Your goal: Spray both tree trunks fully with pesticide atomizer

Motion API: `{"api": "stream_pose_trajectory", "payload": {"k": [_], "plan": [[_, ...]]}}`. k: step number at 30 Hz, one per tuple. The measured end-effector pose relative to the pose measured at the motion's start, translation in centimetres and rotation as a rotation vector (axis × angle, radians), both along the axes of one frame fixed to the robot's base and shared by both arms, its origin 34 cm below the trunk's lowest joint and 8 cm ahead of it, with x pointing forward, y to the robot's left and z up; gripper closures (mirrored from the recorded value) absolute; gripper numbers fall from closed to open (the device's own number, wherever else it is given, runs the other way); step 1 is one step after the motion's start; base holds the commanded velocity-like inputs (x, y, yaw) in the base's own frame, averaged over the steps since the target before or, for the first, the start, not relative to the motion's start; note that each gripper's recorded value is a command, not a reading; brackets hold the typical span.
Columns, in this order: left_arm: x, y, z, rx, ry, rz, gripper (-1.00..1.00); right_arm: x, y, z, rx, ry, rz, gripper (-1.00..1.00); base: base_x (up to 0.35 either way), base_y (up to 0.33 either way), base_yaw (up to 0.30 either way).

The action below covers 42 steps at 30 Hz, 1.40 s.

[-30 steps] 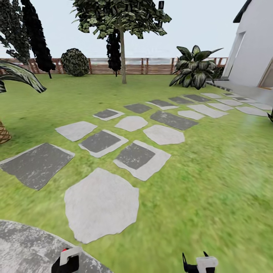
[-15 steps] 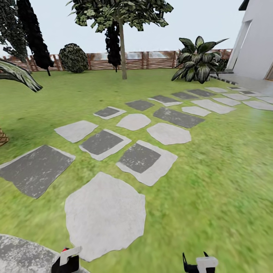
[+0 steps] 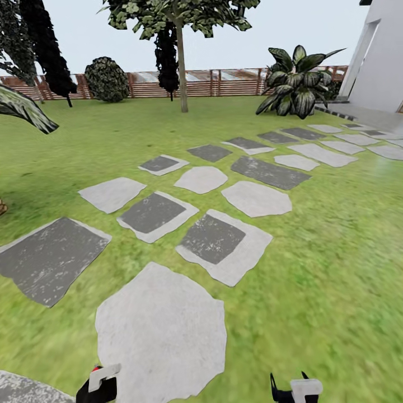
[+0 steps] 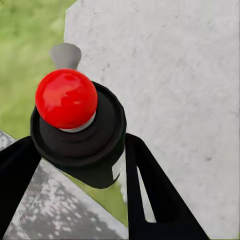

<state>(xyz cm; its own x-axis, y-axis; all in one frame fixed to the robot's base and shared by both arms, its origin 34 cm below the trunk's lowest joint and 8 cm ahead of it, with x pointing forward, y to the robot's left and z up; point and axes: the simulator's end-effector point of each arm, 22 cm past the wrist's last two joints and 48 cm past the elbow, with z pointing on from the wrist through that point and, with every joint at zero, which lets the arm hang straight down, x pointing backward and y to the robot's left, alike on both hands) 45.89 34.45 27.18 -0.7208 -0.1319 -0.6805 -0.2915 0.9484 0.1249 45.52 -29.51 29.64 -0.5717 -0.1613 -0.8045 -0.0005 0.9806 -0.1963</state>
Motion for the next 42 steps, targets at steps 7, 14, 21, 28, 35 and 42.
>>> {"api": "stream_pose_trajectory", "payload": {"k": [7, 14, 21, 28, 35, 42], "plan": [[-0.35, 0.00, -0.39, 0.000, 0.011, 0.000, 1.00, -0.32, 0.02, -0.39, -0.001, 0.011, 0.002, -1.00, 0.315, 0.128, 0.000], [-0.45, -0.01, -0.52, 0.000, 0.015, 0.000, 1.00, -0.42, 0.05, -0.51, -0.001, 0.015, 0.004, -1.00, 0.335, 0.043, 0.000], [-0.48, -0.02, -0.53, 0.000, 0.015, -0.001, 1.00, -0.42, 0.06, -0.51, -0.001, 0.015, 0.004, -1.00, 0.337, 0.002, 0.000], [-0.45, -0.01, -0.52, 0.000, 0.015, -0.001, 1.00, -0.42, 0.07, -0.52, 0.000, 0.015, 0.005, -1.00, 0.338, 0.000, 0.000], [-0.48, -0.01, -0.53, 0.000, 0.015, -0.001, 1.00, -0.42, 0.11, -0.52, 0.000, 0.015, 0.006, -1.00, 0.338, 0.000, 0.000], [-0.30, -0.01, -0.34, 0.000, 0.010, -0.001, 1.00, -0.26, 0.13, -0.33, 0.000, 0.010, 0.007, -1.00, 0.338, 0.000, 0.000]]}}
